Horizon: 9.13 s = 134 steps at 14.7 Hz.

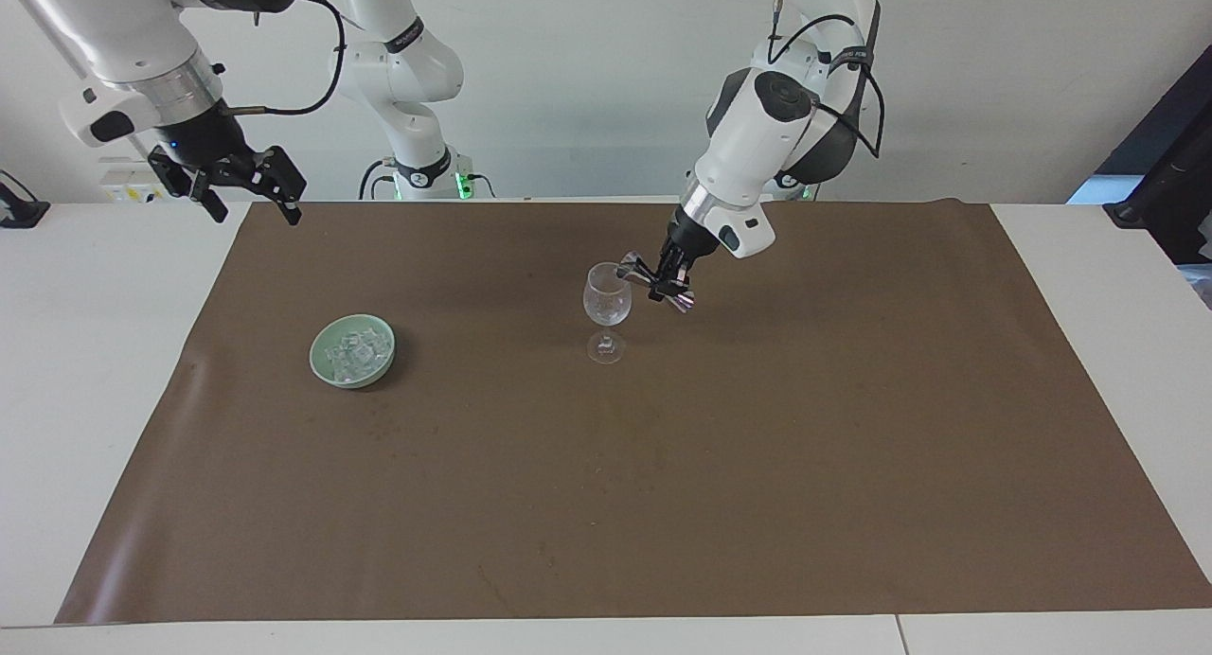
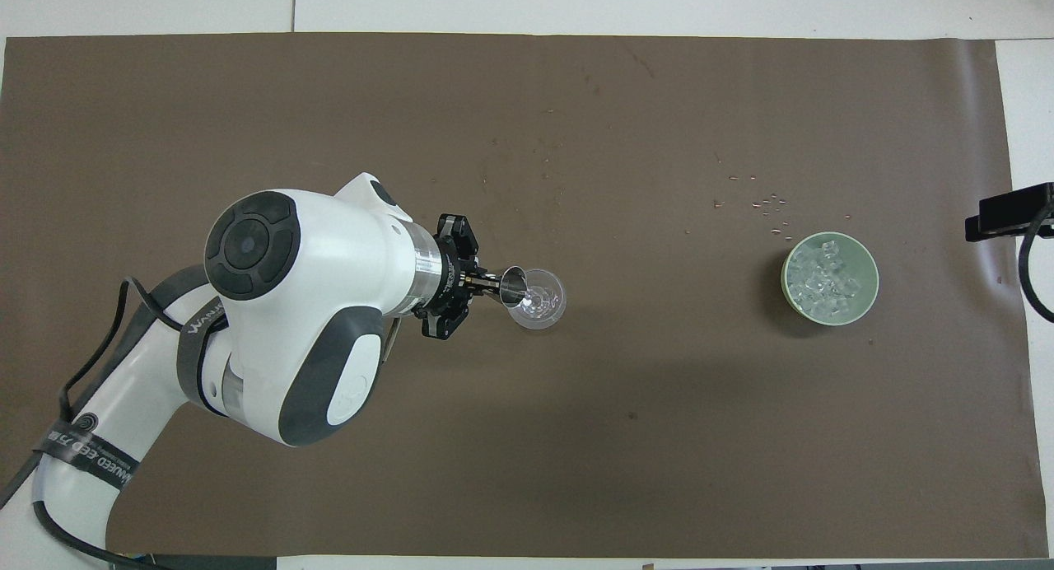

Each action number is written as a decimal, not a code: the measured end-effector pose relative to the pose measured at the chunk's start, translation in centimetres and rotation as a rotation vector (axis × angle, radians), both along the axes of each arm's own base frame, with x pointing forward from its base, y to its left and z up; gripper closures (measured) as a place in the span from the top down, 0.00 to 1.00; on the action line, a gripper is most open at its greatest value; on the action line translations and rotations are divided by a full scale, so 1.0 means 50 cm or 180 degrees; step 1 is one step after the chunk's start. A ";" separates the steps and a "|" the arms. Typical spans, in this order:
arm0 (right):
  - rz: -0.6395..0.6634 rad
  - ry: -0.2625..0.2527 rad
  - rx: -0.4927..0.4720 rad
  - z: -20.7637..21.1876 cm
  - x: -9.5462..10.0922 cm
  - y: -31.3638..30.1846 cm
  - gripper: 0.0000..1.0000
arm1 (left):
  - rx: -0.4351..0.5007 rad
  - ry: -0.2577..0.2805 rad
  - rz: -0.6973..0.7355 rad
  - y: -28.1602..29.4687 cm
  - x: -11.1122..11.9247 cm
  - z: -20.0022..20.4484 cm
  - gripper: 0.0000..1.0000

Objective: Pour wine and add ice with both arms
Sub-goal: 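Tilt the jigger over the clear cup with the left gripper, then carry the jigger back with the left gripper while the right gripper reaches the ice, then set down the jigger with the left gripper while the right gripper grasps ice, then carry the ice cube with the right gripper over the clear cup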

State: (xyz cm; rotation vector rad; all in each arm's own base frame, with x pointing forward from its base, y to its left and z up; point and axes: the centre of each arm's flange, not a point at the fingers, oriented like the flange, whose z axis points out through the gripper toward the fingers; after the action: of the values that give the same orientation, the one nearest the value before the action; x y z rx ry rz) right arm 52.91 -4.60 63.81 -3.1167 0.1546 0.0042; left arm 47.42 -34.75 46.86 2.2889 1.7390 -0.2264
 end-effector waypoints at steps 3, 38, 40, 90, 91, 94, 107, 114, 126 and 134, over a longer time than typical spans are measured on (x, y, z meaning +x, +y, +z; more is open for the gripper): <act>0.0000 0.0000 0.0000 0.000 0.000 0.000 1.00 | 0.0202 -0.0129 -0.0043 -0.025 -0.014 0.004 0.21; 0.0005 0.0000 0.0000 0.000 0.000 0.002 1.00 | 0.1496 -0.1105 -0.0469 -0.145 -0.120 0.051 0.21; 0.0018 0.0000 -0.0001 0.000 0.000 0.006 1.00 | 0.1427 -0.1056 -0.0345 -0.125 -0.096 0.054 0.21; 0.1366 -0.0133 -0.0012 -0.621 -0.004 0.028 0.60 | -0.3013 0.0510 0.1301 1.043 0.203 -0.443 0.21; 0.1370 -0.0133 -0.0012 -0.621 -0.004 0.029 0.59 | -0.3017 0.0508 0.1303 1.046 0.201 -0.449 0.21; 0.1379 -0.0132 -0.0011 -0.621 -0.004 0.031 0.56 | -0.3032 0.0498 0.1299 1.049 0.192 -0.463 0.21; 0.1380 -0.0092 0.0000 -0.632 -0.013 0.032 0.43 | -0.2435 0.0426 0.0878 1.081 0.190 -0.431 1.00; 0.1377 -0.0058 0.0009 -0.642 -0.021 0.032 0.42 | -0.1074 0.0289 0.0061 1.155 0.257 -0.252 1.00; 0.1375 -0.0033 0.0017 -0.648 -0.031 0.032 0.34 | -0.0127 -0.0138 -0.1073 0.996 0.275 0.058 1.00; 0.1374 -0.0030 0.0018 -0.648 -0.033 0.032 0.26 | 0.0313 -0.0293 -0.2865 0.783 0.259 0.141 1.00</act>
State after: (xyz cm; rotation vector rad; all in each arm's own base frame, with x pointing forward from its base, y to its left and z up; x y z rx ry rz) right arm 51.28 -3.01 31.40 -3.0725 -0.5159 -0.0031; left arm 60.37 4.40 53.89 2.9368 0.5807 -0.1879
